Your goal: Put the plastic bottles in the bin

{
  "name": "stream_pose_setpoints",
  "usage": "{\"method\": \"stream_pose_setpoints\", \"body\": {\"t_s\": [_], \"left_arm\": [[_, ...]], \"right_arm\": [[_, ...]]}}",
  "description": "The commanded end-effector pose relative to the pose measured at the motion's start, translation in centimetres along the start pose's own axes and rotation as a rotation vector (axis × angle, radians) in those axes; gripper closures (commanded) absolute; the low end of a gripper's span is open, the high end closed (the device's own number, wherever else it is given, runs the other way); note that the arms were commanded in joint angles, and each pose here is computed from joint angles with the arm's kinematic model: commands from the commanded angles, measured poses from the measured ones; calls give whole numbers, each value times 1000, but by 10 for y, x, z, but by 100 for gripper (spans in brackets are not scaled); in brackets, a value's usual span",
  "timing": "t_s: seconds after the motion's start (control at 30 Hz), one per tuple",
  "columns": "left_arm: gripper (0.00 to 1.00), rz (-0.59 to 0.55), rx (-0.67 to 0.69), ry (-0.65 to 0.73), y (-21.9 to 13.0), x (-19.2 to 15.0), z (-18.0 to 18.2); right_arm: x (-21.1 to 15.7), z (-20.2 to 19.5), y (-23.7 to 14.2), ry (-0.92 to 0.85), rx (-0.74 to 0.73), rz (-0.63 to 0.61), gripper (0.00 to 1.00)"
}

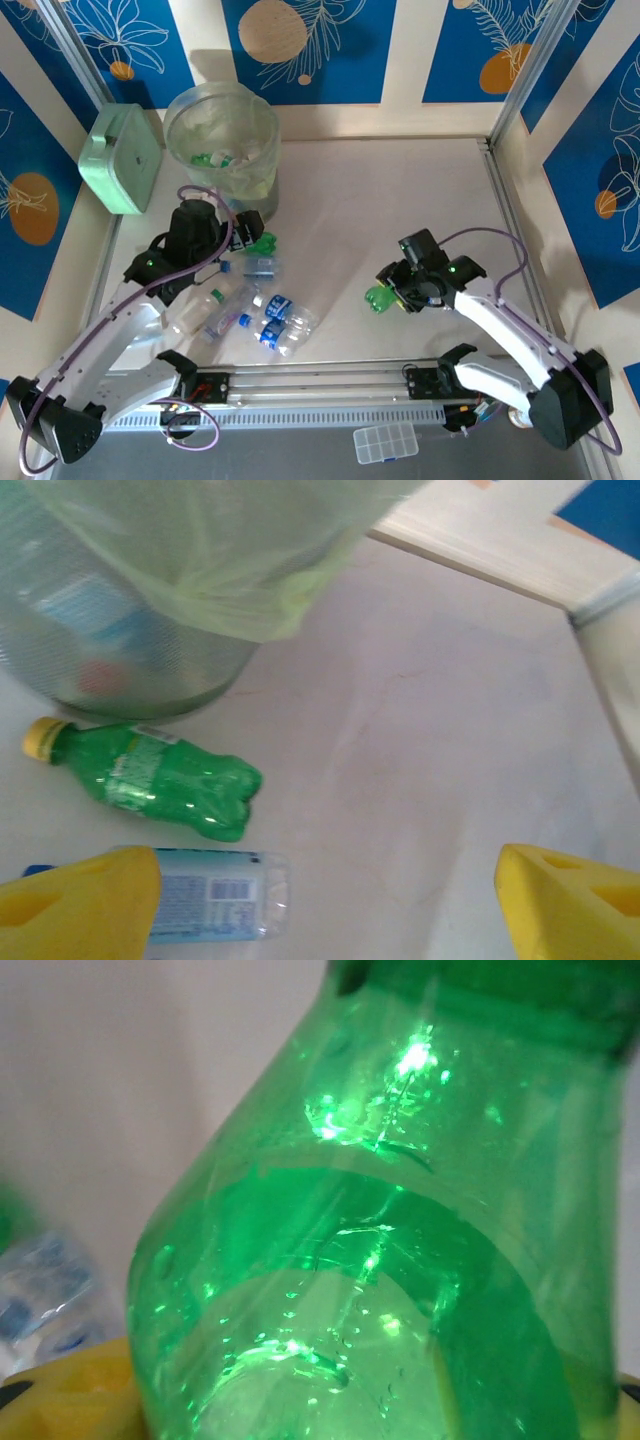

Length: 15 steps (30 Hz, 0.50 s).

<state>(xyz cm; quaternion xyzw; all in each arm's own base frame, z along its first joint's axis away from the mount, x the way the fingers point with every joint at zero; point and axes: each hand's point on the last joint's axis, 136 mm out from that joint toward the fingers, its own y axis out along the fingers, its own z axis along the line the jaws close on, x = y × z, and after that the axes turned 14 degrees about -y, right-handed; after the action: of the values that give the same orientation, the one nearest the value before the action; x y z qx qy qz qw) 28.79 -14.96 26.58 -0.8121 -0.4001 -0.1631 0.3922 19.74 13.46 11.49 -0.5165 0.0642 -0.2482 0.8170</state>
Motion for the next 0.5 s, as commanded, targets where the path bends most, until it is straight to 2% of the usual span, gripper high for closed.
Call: {"method": "stream_pose_setpoints", "body": {"t_s": [0.0,0.17,0.33,0.47], "left_arm": [[14,28,-248,81,-22,1,-47],[15,92,-468,147,-40,-9,-87],[16,153,-634,157,-49,-13,-119],[16,216,-756,168,-53,-17,-144]], "right_arm": [[16,45,-30,-250,207,-122,61],[13,87,-65,-479,408,-177,64],[2,124,-99,-685,599,-205,64],[-4,140,-118,-865,653,-270,68]]}}
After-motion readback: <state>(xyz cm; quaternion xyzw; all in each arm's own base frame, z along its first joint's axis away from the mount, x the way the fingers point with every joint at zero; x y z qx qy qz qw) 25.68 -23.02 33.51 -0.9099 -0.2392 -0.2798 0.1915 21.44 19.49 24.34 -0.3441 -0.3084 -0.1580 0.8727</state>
